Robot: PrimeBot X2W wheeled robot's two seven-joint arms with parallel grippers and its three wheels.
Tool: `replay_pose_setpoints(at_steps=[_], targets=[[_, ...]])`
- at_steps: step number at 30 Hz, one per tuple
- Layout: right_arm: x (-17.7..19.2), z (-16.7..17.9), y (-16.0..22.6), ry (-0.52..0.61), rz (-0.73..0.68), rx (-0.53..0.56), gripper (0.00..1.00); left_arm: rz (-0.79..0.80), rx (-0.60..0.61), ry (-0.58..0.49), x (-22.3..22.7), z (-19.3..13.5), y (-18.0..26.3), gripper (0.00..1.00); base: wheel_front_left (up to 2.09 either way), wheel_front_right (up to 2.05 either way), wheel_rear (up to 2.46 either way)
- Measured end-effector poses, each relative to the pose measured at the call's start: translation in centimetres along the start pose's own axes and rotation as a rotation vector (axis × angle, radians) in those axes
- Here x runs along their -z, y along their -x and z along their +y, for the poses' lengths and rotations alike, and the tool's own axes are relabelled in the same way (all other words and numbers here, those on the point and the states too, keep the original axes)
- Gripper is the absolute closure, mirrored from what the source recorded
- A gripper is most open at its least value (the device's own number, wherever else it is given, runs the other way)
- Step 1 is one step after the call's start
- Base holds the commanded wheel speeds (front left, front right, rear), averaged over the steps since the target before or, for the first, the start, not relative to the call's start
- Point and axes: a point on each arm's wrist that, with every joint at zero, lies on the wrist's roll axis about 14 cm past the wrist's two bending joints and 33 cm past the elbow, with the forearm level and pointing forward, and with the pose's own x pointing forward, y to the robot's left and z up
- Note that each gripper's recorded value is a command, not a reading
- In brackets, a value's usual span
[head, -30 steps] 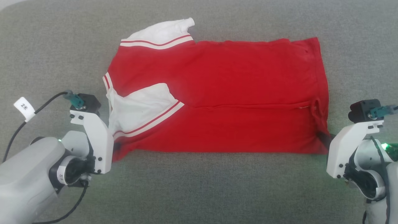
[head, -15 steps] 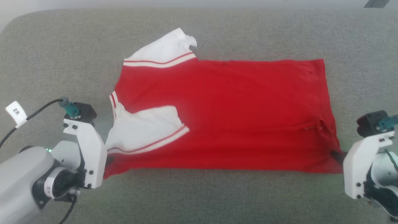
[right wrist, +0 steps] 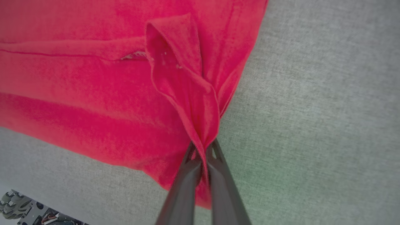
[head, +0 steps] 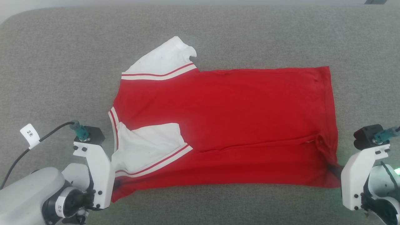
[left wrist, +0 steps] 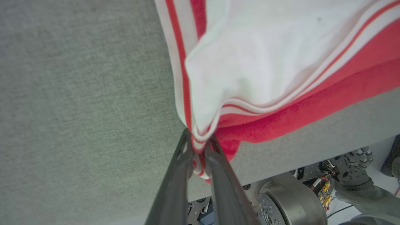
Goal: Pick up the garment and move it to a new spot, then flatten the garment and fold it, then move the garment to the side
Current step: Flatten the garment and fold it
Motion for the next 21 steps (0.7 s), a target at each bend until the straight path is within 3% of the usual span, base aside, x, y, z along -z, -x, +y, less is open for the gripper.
replay_pose_setpoints(at_steps=[1,2,3,9,14,21], targets=[[0.0,0.0,-0.1,-0.001,-0.002,-0.001,0.00,-0.002,-0.003,0.003,-0.1,0.1,-0.1,0.49,0.00,0.00,0.00],[-0.1,0.1,-0.2,-0.006,-0.006,-0.003,0.00,-0.004,-0.004,0.004,-0.1,0.2,-0.2,0.16,0.00,0.00,0.00],[-0.1,0.1,-0.2,-0.007,-0.006,-0.005,0.00,-0.004,-0.003,0.004,-0.2,0.2,-0.3,0.00,0.00,0.00,0.00],[-1.3,0.0,0.7,-0.008,-0.072,-0.001,0.00,-0.007,-0.027,-0.026,-1.1,0.7,0.7,0.00,0.00,0.00,0.00],[-3.6,-0.6,2.7,-0.010,-0.203,0.024,0.00,-0.104,-0.053,-0.099,-4.9,0.4,3.3,0.00,0.00,0.00,0.00],[-10.9,-1.1,7.1,0.002,-0.692,0.099,0.00,-0.313,-0.026,-0.241,-13.6,-1.6,5.0,0.00,0.00,0.00,0.00]])
